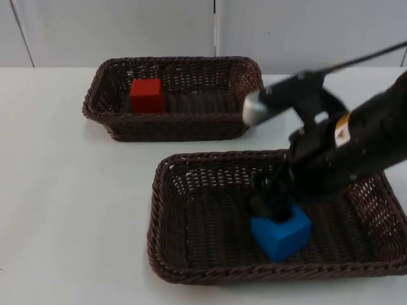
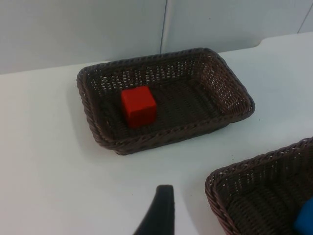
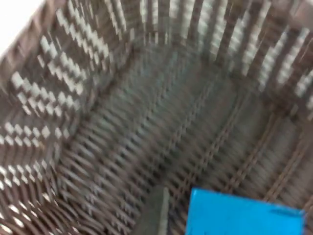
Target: Pick up one cube with the left hand and place it into the upper basket. Pick up one cube with the right hand and place it into the lower basket.
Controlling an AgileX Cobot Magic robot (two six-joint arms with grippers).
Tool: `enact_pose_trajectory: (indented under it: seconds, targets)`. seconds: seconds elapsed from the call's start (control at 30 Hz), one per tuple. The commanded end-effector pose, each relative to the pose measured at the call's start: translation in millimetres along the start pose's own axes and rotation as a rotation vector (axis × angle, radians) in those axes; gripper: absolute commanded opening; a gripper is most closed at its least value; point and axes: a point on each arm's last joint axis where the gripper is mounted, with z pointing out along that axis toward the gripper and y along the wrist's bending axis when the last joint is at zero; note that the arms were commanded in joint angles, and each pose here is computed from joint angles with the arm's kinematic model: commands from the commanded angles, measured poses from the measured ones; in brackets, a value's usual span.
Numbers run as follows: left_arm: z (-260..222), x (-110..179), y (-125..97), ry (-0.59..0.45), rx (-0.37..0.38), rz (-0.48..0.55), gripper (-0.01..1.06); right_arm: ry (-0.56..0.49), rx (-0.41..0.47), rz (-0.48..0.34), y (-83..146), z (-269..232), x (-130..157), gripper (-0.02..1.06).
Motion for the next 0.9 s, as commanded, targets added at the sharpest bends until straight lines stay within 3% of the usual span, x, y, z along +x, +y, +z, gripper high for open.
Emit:
enact_pose_trajectory:
  seconds: [0.0, 0.33, 0.5, 0.87]
  targets:
    - [1.7, 1.0, 0.2, 0.005, 0.001, -0.006, 0.81, -0.085, -0.001, -0.004, 1.4, -26.2, -15.0, 0.80]
    - [1.7, 1.0, 0.2, 0.005, 0.001, -0.006, 0.81, -0.316, 0.002, -0.005, 1.1, -117.0, -41.9, 0.80]
    - [1.7, 1.0, 0.2, 0.005, 0.001, -0.006, 0.81, -0.368, 0.005, -0.011, 1.1, -141.0, -44.0, 0.80]
    - [1.3, 1.6, -0.1, 0.010, 0.003, -0.005, 0.81, -0.328, 0.004, -0.020, 1.3, -144.5, -39.8, 0.80]
